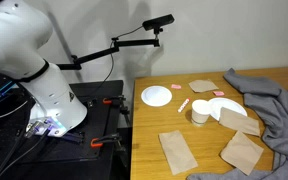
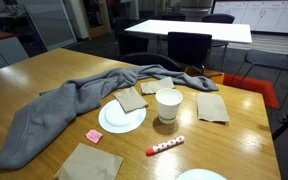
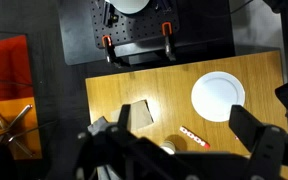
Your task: Put the marker inside the cup
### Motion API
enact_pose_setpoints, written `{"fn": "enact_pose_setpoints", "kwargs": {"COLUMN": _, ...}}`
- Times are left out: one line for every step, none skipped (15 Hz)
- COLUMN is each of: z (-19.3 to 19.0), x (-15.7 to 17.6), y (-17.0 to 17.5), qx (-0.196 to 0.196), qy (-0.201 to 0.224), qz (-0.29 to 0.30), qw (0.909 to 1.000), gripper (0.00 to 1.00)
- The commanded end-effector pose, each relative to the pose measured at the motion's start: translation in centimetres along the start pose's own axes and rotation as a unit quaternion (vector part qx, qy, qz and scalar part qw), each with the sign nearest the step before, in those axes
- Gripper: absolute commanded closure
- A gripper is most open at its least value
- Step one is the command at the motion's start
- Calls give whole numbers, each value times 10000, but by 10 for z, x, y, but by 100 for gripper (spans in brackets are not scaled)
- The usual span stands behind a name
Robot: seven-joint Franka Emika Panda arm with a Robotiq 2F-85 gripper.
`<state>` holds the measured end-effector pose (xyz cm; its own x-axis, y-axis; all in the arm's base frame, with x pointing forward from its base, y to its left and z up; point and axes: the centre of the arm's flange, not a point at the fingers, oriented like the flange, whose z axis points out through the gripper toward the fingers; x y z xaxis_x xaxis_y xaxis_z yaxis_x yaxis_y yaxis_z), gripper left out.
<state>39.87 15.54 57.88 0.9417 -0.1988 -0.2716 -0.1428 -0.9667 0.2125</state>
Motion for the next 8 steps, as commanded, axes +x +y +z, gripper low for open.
{"fn": "enact_pose_setpoints", "kwargs": {"z": 0, "x": 0, "y": 0, "qx": 0, "qy": 0, "qz": 0, "qw": 10000, "gripper": 0}}
{"fn": "enact_pose_setpoints", "kwargs": {"z": 0, "x": 0, "y": 0, "qx": 0, "qy": 1, "qz": 0, "qw": 10000, "gripper": 0}}
{"fn": "enact_pose_setpoints", "kwargs": {"z": 0, "x": 0, "y": 0, "qx": 0, "qy": 1, "qz": 0, "qw": 10000, "gripper": 0}}
{"fn": "enact_pose_setpoints", "kwargs": {"z": 0, "x": 0, "y": 0, "qx": 0, "qy": 1, "qz": 0, "qw": 10000, "gripper": 0}}
{"fn": "enact_pose_setpoints", "kwargs": {"z": 0, "x": 0, "y": 0, "qx": 0, "qy": 1, "qz": 0, "qw": 10000, "gripper": 0}}
{"fn": "enact_pose_setpoints", "kwargs": {"z": 0, "x": 0, "y": 0, "qx": 0, "qy": 1, "qz": 0, "qw": 10000, "gripper": 0}}
{"fn": "enact_pose_setpoints", "kwargs": {"z": 1, "x": 1, "y": 0, "qx": -12, "qy": 46, "qz": -14, "qw": 10000, "gripper": 0}}
{"fn": "enact_pose_setpoints", "kwargs": {"z": 3, "x": 2, "y": 1, "qx": -50, "qy": 140, "qz": -9, "qw": 9999, "gripper": 0}}
